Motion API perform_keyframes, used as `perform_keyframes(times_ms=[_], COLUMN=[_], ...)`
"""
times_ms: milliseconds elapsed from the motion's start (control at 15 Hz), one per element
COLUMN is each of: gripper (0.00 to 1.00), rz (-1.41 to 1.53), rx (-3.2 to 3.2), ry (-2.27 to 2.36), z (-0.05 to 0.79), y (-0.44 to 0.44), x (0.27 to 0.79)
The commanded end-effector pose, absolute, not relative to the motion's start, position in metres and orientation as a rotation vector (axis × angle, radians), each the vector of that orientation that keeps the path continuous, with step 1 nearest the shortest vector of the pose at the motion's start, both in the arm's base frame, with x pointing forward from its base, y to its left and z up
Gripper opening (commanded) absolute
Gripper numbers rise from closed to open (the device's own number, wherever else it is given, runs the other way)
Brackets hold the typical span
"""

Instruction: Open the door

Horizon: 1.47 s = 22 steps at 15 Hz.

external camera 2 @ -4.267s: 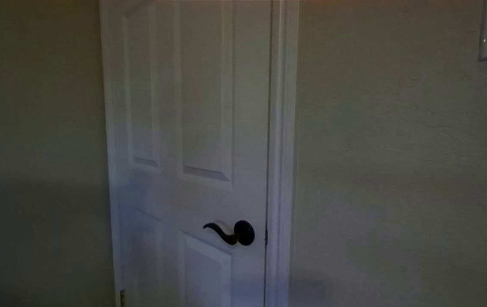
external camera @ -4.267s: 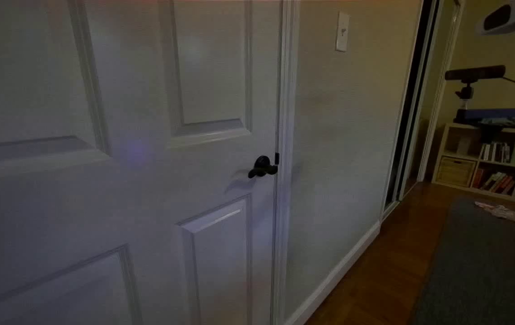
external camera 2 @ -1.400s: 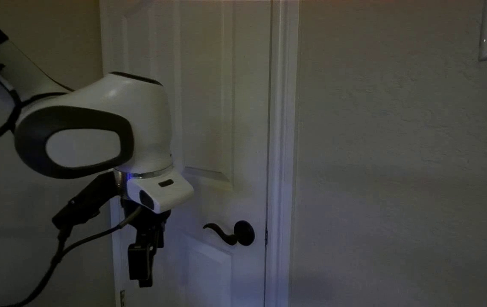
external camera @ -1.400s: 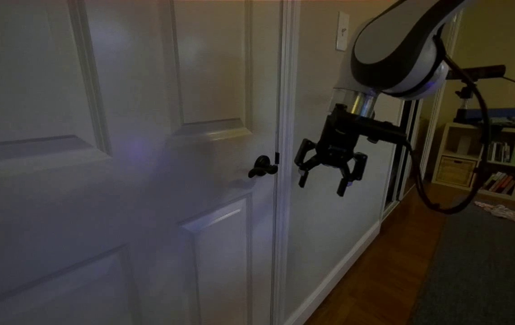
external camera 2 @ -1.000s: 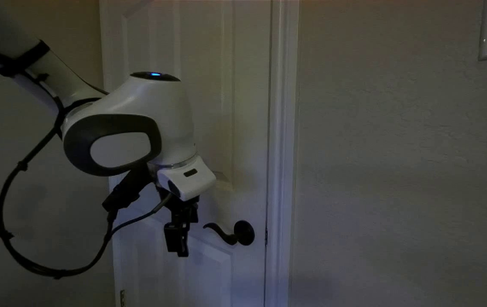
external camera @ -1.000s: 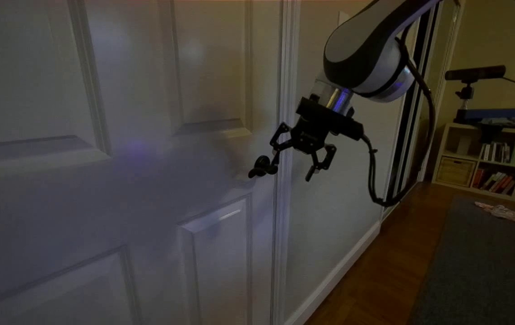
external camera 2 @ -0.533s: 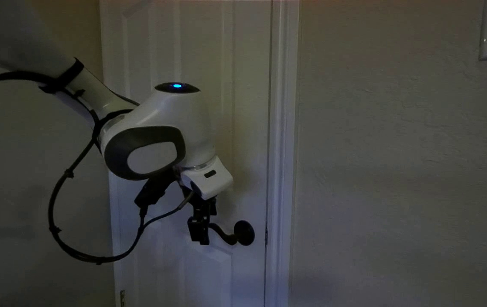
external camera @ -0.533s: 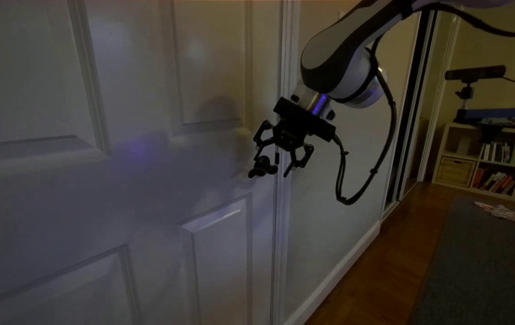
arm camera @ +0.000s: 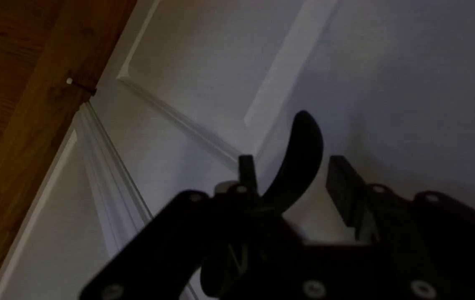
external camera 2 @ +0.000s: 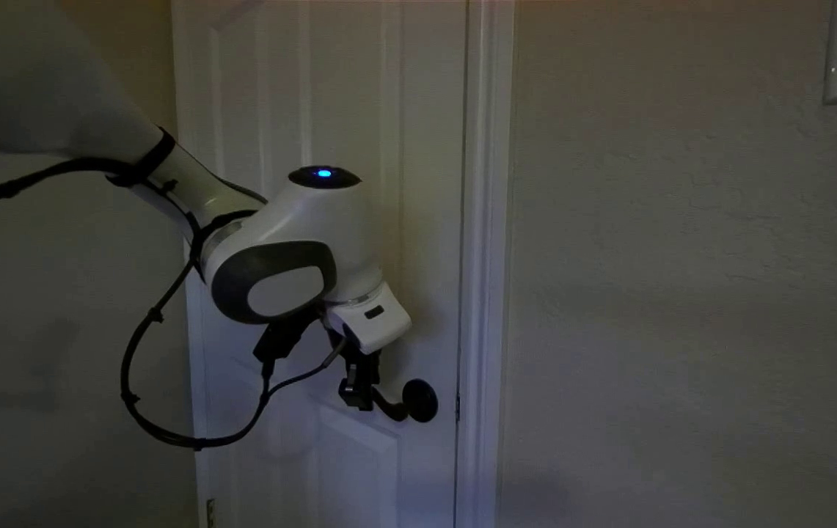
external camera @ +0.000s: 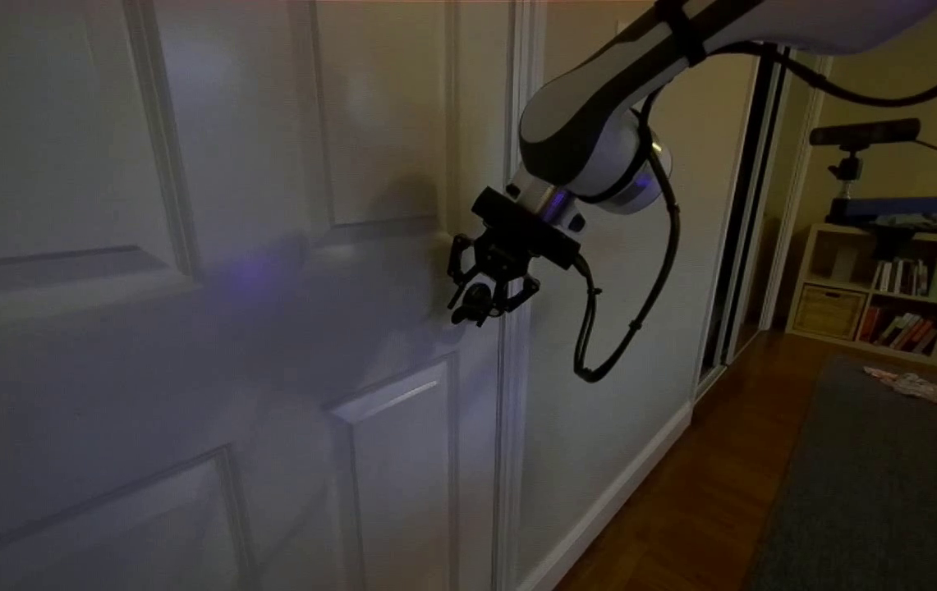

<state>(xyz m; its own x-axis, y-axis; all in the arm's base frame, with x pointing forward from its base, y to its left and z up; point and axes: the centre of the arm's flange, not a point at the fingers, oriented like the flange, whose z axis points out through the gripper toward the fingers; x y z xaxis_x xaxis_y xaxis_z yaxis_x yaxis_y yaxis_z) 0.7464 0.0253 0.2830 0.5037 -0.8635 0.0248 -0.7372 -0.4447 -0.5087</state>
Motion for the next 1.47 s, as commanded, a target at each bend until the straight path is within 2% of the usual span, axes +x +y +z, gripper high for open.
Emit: perform_keyframes(times_ms=[0,133,467,667,800,1067,1200,1400], gripper=[0.17,0.10,0.07,0.02,0.05,0.02,0.00,0.02], rz=[-0.392,-0.389,-0.354,-0.334,-0.325,-0.293,-0.247,-0.190], rx=[-2.266,-2.267,-2.328,-2.357,-2.386,-2.438,-2.442,-2.419], ry=[1.333,1.329,1.339,1.357,1.366,1.372,1.340,1.189], z=[0.282,0.285,0.242,0.202,0.184,0.167,0.169,0.204], y=[0.027,0.029,0.025,0.017,0.008,-0.005,0.004,0.030], x=[0.749,0.744,0.736,0.737,0.737,0.718,0.699,0.668])
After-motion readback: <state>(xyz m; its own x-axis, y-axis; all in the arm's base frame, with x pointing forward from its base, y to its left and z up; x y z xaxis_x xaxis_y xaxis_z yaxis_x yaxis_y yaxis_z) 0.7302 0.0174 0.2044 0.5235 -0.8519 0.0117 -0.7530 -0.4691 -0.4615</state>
